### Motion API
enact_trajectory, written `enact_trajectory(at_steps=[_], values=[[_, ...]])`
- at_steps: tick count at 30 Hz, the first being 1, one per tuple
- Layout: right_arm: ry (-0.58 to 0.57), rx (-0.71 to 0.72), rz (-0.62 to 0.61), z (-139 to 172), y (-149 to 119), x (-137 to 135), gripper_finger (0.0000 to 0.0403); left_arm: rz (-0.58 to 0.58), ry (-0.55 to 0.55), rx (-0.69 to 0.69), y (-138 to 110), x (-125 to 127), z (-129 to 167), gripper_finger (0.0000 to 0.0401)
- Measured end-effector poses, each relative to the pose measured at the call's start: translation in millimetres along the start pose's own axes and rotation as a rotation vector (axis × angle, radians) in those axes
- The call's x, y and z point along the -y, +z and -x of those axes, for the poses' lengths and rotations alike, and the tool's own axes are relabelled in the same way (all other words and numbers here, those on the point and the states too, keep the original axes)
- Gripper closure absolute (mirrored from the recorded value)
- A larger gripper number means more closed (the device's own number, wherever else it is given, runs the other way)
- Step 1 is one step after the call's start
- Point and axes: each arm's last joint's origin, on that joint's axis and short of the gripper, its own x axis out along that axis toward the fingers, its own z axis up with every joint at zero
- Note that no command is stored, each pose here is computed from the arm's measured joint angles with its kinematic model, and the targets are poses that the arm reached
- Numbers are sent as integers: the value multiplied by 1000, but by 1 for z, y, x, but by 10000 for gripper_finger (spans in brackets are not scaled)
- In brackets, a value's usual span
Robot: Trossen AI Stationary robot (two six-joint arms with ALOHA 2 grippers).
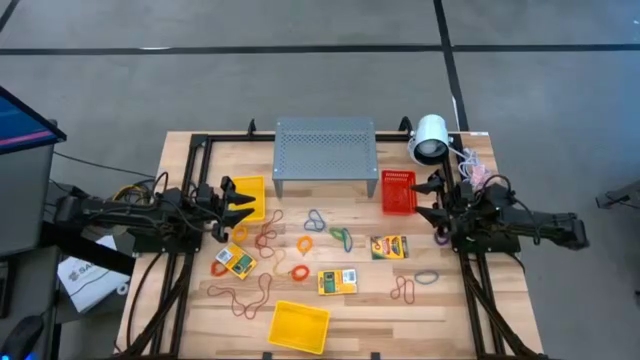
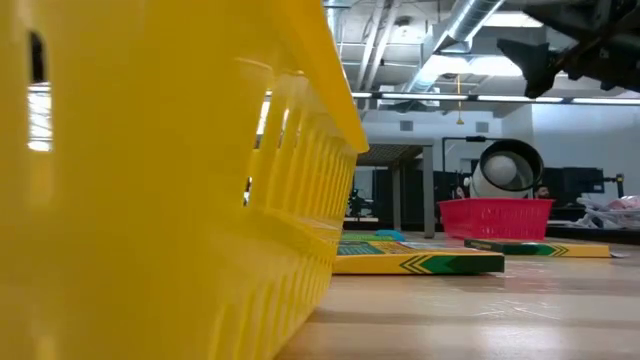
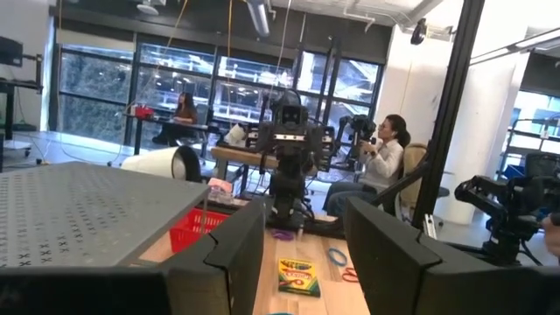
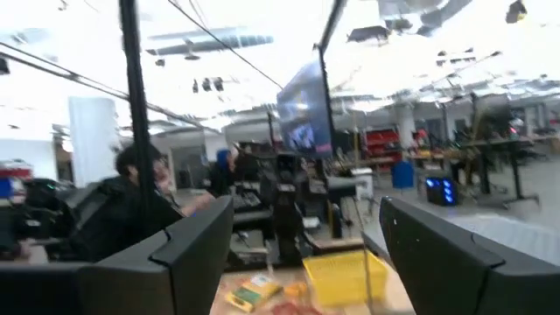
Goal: Pick & Place Office Desk Supplies
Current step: Put the violet spiral keychain into the bottom yellow bin
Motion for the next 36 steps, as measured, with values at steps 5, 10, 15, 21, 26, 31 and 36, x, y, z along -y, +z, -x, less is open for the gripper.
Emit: enact_trajectory(at_steps=[5, 10, 15, 21, 26, 31, 36], values=[[23, 55, 116, -4, 8, -3, 120, -3, -7, 40, 3, 1, -2, 246], [18, 3, 132, -4, 3, -2, 120, -2, -8, 49, 4, 1, -2, 246], [19, 16, 80, -4, 5, -2, 120, 7, -15, 37, 3, 1, -2, 246], [82, 108, 71, -5, 20, -7, 120, 19, -26, 28, 2, 1, -3, 246], [54, -86, 58, -19, 32, -10, 120, 35, -34, 65, 6, 2, -2, 246], [6, -377, 60, -47, 50, -13, 120, 34, -34, 71, 6, 2, -2, 246], [-67, -711, 35, -75, 57, -16, 120, 34, -46, 64, 6, 2, -2, 246]])
